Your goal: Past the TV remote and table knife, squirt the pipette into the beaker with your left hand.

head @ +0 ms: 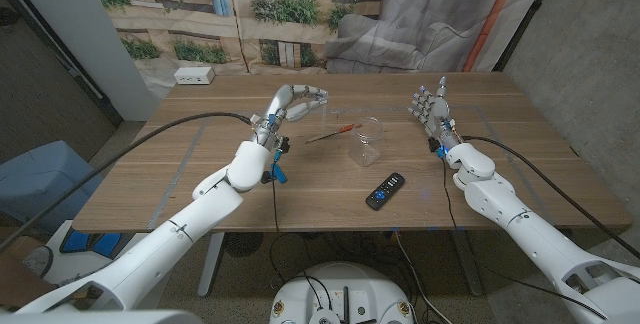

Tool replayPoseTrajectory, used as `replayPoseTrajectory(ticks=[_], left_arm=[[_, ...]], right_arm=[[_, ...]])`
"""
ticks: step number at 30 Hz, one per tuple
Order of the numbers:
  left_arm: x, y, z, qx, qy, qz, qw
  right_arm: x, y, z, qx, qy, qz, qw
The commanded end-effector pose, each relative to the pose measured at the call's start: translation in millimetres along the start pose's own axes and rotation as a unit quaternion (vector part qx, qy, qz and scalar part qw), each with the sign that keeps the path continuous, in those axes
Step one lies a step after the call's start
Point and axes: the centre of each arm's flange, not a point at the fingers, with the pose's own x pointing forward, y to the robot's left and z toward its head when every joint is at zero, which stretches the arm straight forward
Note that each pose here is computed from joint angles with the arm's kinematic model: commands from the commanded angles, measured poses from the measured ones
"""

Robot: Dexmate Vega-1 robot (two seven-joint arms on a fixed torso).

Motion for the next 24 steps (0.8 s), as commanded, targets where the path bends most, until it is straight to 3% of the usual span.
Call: replayPoseTrajectory(ticks=[1,24], left_arm=[[0.1,-6.8,-8.4,-0.003,0.000,0.006,1.000],[-10.7,-15.0,-23.4,0.006,0.018,0.011,1.000]], right_arm=[[0.1,0.4,0.0,0.000,0.000,0.000,1.0000],[-0.1,0.3,0.0,0.000,0.000,0.000,1.0000]])
